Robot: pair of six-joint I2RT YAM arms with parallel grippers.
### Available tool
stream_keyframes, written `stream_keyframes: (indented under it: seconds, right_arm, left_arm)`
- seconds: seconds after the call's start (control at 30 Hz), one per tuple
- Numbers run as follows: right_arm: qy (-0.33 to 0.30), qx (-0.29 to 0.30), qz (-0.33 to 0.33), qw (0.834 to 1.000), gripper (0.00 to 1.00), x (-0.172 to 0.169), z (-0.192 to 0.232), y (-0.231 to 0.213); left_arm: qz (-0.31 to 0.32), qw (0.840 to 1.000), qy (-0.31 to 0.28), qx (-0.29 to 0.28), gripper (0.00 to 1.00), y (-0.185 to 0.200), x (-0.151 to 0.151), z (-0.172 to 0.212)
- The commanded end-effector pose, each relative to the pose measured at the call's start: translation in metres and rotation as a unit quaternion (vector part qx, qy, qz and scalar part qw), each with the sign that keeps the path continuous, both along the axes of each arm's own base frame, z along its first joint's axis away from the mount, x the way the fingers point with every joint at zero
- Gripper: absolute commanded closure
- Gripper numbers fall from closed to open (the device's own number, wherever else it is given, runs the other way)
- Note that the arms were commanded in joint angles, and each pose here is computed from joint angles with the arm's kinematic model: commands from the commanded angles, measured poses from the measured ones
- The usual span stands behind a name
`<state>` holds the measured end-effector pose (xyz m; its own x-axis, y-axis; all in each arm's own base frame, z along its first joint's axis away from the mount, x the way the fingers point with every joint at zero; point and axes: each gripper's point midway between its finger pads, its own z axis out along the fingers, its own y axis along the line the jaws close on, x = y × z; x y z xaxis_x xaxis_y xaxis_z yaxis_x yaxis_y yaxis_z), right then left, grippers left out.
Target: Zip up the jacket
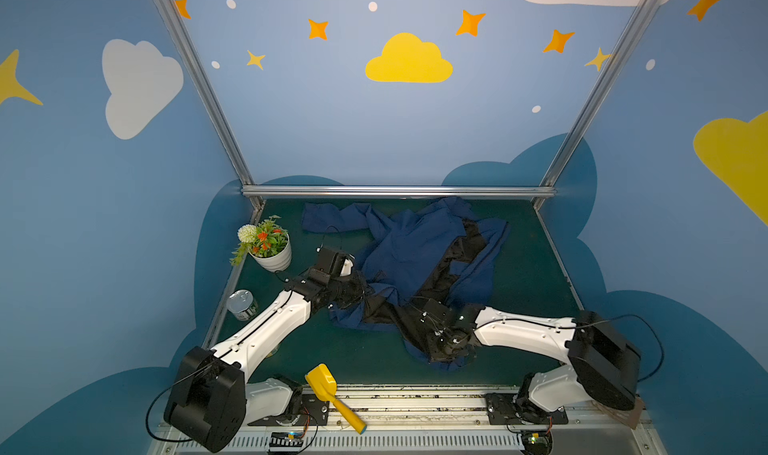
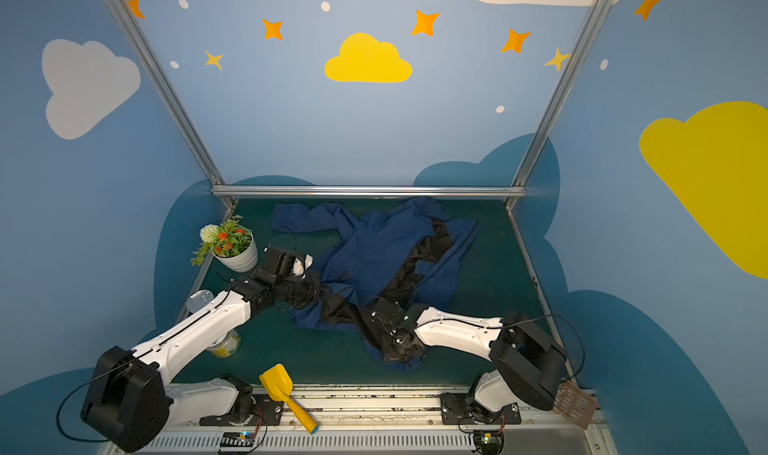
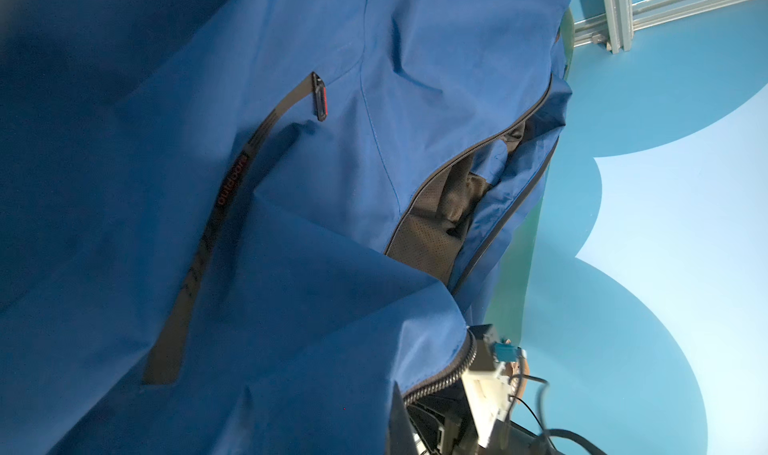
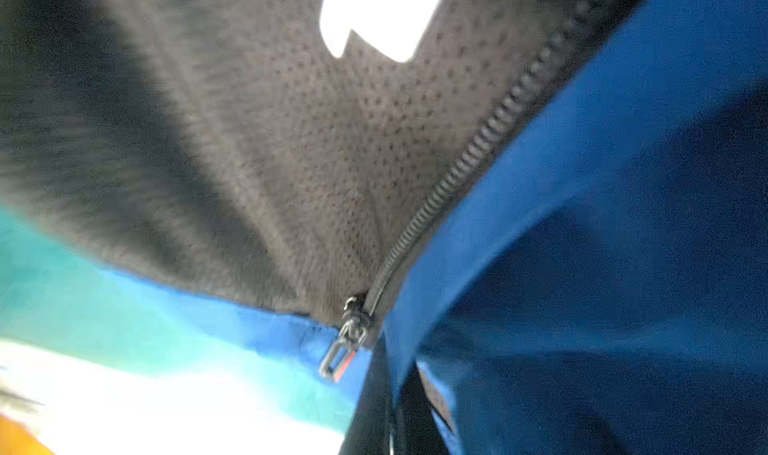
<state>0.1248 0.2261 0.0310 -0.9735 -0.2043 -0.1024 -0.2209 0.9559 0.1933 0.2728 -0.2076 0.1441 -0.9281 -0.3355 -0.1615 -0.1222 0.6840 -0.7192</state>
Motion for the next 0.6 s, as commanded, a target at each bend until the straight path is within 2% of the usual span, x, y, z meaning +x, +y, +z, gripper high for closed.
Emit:
stream_keyframes:
  seconds: [0.0, 0.17, 0.33, 0.4, 0.5, 0.57]
  right_arm:
    - [-0.078, 0.079, 0.016, 0.994, 1.0, 0.018, 0.038, 0.011]
    - [-0.156, 0.19, 0.007, 0.969, 1.0, 0.033, 0.079, 0.008]
    - [-0.248, 0.249, 0.017, 0.936, 1.0, 0.046, 0.115, -0.001]
    - [-0.281, 0.266, 0.02, 0.922, 1.0, 0.052, 0.129, -0.004]
    - [-0.304, 0.299, 0.029, 0.904, 1.0, 0.056, 0.152, 0.001]
    - [-0.313, 0.32, 0.037, 0.894, 1.0, 0.056, 0.165, 0.007]
  left_arm:
    - [-0.017, 0.998, -0.04, -0.035, 0.97, -0.016, 0.003, 0.025]
    - [-0.053, 0.983, -0.141, -0.104, 0.97, -0.049, 0.007, 0.066]
    - [-0.051, 0.949, -0.256, -0.174, 0.97, -0.069, 0.006, 0.103]
    - [-0.051, 0.94, -0.281, -0.189, 0.97, -0.075, 0.004, 0.109]
    - [-0.085, 0.924, -0.315, -0.199, 0.97, -0.091, -0.003, 0.118]
    - [-0.11, 0.904, -0.357, -0.206, 0.97, -0.102, -0.012, 0.128]
